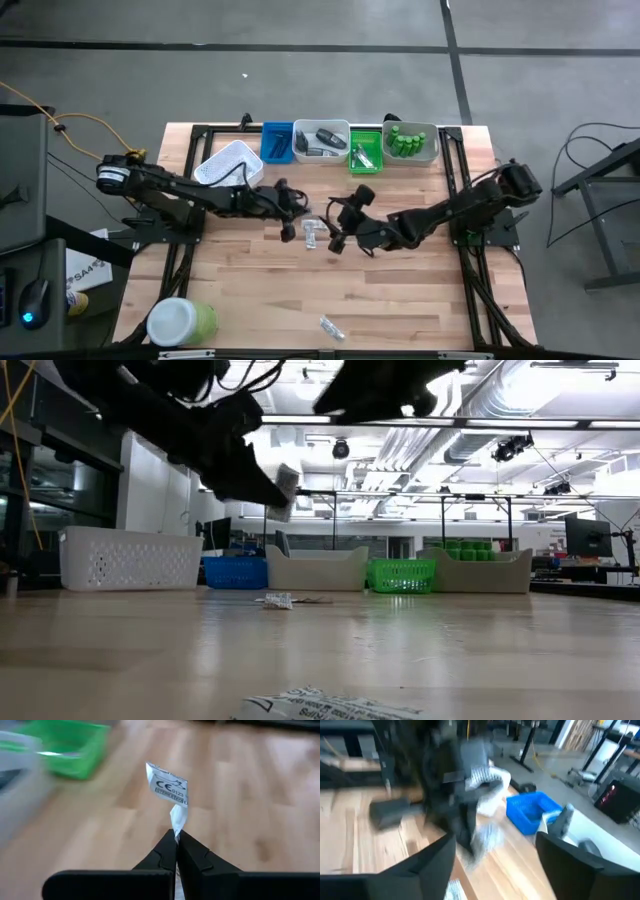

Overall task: Pick & Place Travel size toiletries
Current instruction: Put the bandage pack into the left white bin

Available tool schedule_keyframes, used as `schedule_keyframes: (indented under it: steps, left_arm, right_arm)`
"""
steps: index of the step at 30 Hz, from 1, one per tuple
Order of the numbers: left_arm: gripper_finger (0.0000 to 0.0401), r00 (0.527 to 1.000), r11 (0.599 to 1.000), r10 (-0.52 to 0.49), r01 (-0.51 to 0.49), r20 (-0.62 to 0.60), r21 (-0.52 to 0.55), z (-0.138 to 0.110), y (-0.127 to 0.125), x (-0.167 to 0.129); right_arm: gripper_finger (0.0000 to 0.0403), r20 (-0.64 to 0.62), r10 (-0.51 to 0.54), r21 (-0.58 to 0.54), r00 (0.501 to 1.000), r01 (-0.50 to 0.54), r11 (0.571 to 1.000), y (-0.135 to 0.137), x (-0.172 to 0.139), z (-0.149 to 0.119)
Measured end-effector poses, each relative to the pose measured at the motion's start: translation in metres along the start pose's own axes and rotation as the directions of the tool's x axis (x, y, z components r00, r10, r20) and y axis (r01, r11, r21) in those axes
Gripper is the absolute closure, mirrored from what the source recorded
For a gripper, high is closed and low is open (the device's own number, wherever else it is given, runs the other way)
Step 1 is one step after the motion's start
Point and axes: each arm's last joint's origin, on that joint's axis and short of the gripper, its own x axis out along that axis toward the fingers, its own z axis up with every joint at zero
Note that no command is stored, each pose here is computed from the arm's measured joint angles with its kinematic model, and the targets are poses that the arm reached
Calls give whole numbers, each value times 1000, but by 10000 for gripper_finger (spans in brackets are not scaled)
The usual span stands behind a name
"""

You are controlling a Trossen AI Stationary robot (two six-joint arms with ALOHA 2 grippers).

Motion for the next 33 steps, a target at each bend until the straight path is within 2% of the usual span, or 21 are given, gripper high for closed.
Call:
schedule_keyframes:
  steps: [3,5,7,9,13,17,21,23,28,33]
  left_arm:
    - [400,985,985,170,-169,-40,23,8,6,-12]
    - [400,949,953,303,-300,-91,52,13,10,-25]
    - [401,894,902,432,-427,-119,68,21,14,-36]
    - [401,813,832,555,-544,-176,110,23,21,-49]
    - [401,675,727,674,-679,-302,105,24,40,-67]
    - [401,532,621,718,-781,-449,68,13,64,-78]
    - [401,440,543,699,-839,-564,18,6,83,-85]
    - [401,433,530,675,-848,-597,-15,5,90,-87]
    - [395,443,541,595,-838,-671,-73,3,103,-89]
    - [360,421,530,591,-845,-688,-61,1,105,-91]
  right_arm:
    - [108,-40,9,17,999,-9,1000,-7,-10,2]
    - [93,-49,13,45,999,-11,999,-8,-11,3]
    - [84,-72,8,21,997,-6,1000,-7,-14,-1]
    - [81,-72,20,24,997,-18,1000,-6,-14,-1]
    - [81,-87,15,25,996,-12,1000,-6,-14,-3]
    - [87,-87,8,34,996,-5,999,-6,-14,-3]
    - [95,-89,9,32,996,-6,999,-6,-14,-3]
    - [99,-92,8,28,996,-6,1000,-6,-14,-4]
    - [104,-93,8,28,996,-6,1000,-6,-14,-4]
    - [105,-94,9,27,996,-6,1000,-6,-14,-4]
